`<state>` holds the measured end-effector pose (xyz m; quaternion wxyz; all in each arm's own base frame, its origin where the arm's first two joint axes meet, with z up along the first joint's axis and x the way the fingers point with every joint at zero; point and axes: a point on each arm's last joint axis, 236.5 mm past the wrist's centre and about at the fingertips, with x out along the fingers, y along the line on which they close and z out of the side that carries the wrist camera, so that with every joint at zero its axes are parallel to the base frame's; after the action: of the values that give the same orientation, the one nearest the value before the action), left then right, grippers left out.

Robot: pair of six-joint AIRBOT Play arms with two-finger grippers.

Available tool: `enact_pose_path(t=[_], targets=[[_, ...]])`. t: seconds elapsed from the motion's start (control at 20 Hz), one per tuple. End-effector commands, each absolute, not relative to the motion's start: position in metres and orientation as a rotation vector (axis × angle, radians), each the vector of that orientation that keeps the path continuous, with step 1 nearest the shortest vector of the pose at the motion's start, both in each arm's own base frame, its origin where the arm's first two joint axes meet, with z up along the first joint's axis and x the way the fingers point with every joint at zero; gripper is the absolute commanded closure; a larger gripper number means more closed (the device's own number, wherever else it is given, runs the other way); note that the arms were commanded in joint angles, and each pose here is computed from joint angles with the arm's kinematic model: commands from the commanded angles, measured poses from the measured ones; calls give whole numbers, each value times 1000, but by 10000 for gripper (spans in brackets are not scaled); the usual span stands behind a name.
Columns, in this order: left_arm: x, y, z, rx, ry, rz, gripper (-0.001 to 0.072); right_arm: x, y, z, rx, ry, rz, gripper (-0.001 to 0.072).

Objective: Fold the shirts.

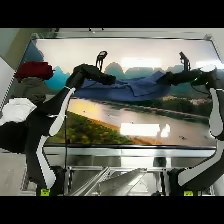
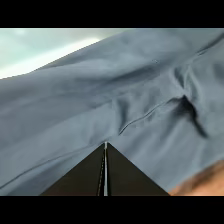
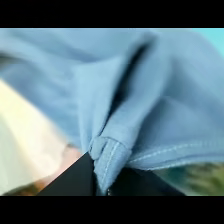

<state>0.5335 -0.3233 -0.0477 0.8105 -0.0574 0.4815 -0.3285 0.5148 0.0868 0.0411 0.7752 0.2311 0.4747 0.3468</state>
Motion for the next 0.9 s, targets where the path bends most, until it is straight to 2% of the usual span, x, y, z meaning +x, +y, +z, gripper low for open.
enact_pose_path(t=[0.0,0.2,0.35,0.45,0.6,0.75,0.85], targets=[[524,-358,-77,-111,1066,-740,694,489,113,116,425,992,822,690],[512,-388,-96,-128,1127,-793,694,474,138,148,363,949,871,691],[511,-387,-71,-274,1134,-814,695,474,147,141,357,968,872,690],[514,-353,-15,-298,1114,-837,695,475,147,136,392,996,853,690],[512,-268,115,-274,972,-862,695,477,165,141,398,972,875,690],[502,-170,249,-260,704,-730,695,496,231,159,423,839,903,690],[484,-122,301,-242,593,-649,695,503,301,166,481,742,945,690]])
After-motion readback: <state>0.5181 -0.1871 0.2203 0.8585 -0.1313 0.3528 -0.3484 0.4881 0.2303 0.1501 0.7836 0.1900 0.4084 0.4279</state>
